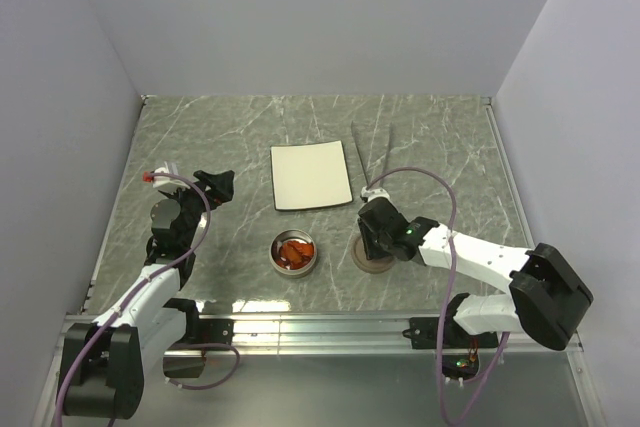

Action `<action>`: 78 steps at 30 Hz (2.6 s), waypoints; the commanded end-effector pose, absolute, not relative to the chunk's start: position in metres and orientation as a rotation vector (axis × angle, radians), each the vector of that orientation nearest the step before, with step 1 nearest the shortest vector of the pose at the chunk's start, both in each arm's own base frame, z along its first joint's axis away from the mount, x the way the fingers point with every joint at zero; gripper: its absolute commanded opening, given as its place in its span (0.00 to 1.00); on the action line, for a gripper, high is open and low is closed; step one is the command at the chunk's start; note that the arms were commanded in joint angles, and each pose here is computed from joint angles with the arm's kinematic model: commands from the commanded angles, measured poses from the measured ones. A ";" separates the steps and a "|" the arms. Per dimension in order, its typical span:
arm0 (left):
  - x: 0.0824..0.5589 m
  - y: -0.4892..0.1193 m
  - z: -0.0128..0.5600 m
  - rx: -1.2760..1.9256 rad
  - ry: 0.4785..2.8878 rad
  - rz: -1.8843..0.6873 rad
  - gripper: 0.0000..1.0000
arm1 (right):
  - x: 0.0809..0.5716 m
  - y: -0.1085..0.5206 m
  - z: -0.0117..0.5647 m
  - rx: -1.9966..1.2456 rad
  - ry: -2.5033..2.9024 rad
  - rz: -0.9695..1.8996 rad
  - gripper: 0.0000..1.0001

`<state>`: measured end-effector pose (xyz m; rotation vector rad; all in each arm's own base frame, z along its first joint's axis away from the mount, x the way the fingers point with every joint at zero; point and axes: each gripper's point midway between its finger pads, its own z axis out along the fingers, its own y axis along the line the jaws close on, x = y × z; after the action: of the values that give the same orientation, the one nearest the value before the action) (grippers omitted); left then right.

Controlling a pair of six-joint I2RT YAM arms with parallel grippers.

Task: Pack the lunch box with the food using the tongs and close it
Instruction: Pick up the lid of the lunch box with the right arm, then put the lid back on the lunch box

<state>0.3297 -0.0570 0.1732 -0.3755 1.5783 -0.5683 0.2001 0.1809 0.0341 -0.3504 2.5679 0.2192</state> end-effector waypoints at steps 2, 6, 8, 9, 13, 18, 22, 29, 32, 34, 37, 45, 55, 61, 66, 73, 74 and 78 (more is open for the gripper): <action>0.332 -0.059 0.189 -0.356 1.532 -0.589 0.99 | 0.204 0.193 0.047 -0.344 2.539 0.269 0.32; 0.331 -0.059 0.188 -0.359 1.533 -0.589 0.99 | 0.206 0.192 0.049 -0.338 2.530 0.254 0.14; 0.331 -0.058 0.189 -0.361 1.531 -0.586 0.99 | 0.207 0.190 0.050 -0.329 2.530 0.235 0.10; 0.331 -0.057 0.189 -0.362 1.531 -0.585 0.99 | 0.207 0.190 0.051 -0.331 2.527 0.231 0.06; 0.331 -0.058 0.189 -0.361 1.529 -0.587 1.00 | 0.209 0.189 0.056 -0.321 2.513 0.222 0.00; 0.331 -0.057 0.189 -0.362 1.531 -0.585 0.99 | 0.212 0.195 0.081 -0.312 2.454 0.278 0.00; 0.331 -0.058 0.190 -0.360 1.528 -0.587 0.99 | 0.215 0.201 0.108 -0.317 2.389 0.347 0.00; 0.331 -0.058 0.189 -0.360 1.531 -0.588 0.99 | 0.218 0.234 0.154 -0.384 2.278 0.523 0.00; 0.332 -0.056 0.189 -0.373 1.531 -0.583 0.99 | 0.220 0.258 0.163 -0.450 2.259 0.567 0.00; 0.332 -0.056 0.189 -0.379 1.531 -0.581 0.99 | 0.220 0.277 0.175 -0.501 2.230 0.605 0.00; 0.332 -0.055 0.188 -0.385 1.531 -0.580 1.00 | 0.220 0.305 0.182 -0.576 2.218 0.635 0.00; 0.330 -0.054 0.190 -0.384 1.521 -0.578 0.99 | 0.207 0.360 0.154 -0.763 2.293 0.633 0.00; 0.329 -0.055 0.190 -0.381 1.519 -0.583 0.99 | 0.189 0.389 0.137 -0.869 2.324 0.623 0.00; 0.328 -0.055 0.191 -0.378 1.516 -0.582 1.00 | 0.188 0.398 0.127 -0.903 2.343 0.599 0.00; 0.327 -0.055 0.191 -0.377 1.513 -0.583 0.99 | 0.190 0.399 0.117 -0.911 2.361 0.570 0.00; 0.327 -0.055 0.192 -0.377 1.511 -0.583 1.00 | 0.197 0.377 0.117 -0.840 2.365 0.520 0.00; 0.327 -0.055 0.192 -0.375 1.511 -0.584 0.99 | 0.201 0.374 0.119 -0.814 2.360 0.522 0.00; 0.327 -0.055 0.191 -0.376 1.514 -0.584 1.00 | 0.206 0.357 0.120 -0.764 2.359 0.516 0.00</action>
<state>0.3280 -0.0560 0.1820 -0.3801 1.5490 -0.5763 0.1920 0.3722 0.1032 -0.8466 2.3996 0.5328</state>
